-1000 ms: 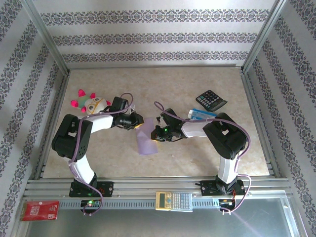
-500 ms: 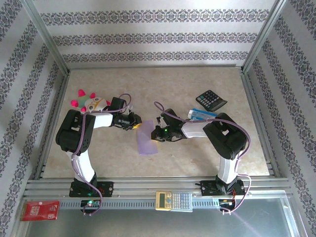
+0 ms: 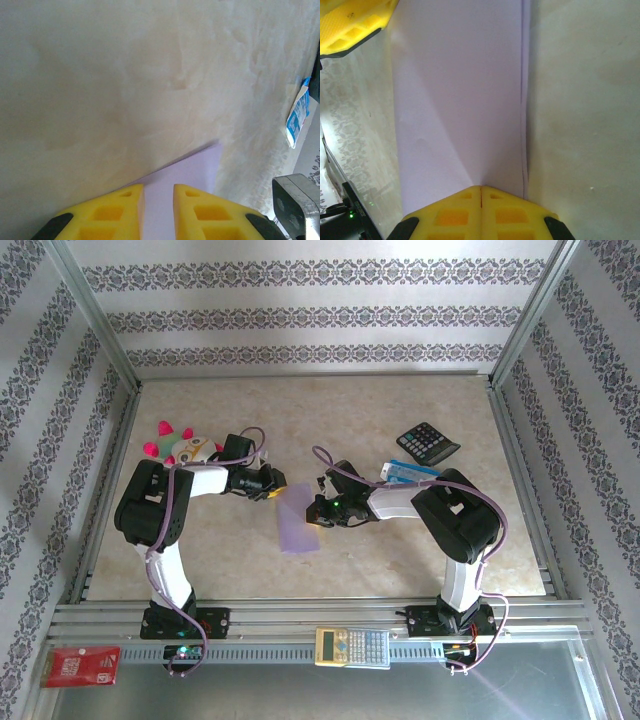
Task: Fold a paper plane with a square sheet of paper (pick it up from the middle)
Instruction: First fold in half a square sheet of paper at the center of the table.
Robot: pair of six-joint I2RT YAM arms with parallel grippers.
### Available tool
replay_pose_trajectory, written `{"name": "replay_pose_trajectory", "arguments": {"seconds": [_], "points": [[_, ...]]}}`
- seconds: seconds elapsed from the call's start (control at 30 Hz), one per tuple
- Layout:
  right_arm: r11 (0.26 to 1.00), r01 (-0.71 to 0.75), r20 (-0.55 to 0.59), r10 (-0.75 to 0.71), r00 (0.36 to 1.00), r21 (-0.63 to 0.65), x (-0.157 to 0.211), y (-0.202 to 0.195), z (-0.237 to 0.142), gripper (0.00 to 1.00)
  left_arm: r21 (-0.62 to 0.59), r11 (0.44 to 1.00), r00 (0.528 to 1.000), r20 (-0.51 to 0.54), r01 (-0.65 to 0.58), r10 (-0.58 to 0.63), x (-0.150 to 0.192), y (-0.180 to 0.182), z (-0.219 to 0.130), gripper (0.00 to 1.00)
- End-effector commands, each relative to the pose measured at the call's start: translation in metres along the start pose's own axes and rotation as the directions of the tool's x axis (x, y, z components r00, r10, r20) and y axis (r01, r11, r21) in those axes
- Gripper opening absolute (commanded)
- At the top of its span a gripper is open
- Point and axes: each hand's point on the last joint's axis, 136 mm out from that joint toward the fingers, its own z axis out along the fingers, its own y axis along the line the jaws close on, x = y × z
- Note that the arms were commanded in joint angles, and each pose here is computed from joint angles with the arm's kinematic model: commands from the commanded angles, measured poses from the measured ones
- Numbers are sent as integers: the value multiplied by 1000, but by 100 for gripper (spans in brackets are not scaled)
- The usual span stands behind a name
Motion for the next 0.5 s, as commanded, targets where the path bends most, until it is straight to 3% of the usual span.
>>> {"name": "replay_pose_trajectory", "arguments": {"seconds": [0.0,0.2,0.37,0.47], "points": [[946,-104,-81,135,987,308,48,-90,6,0,-56,998,1000,16,-5,6,-4,15,1,27],[945,-107,-76,136,988,309,47,-90,5,0,33,999,997,66,-29,27,1,-26,-29,35],[944,-108,-72,137,988,310,46,-90,4,0,46,998,999,27,-36,34,45,-39,-34,36],[945,-109,-72,137,988,308,45,-90,4,0,39,999,1000,-17,-22,22,77,-36,-32,31]]}}
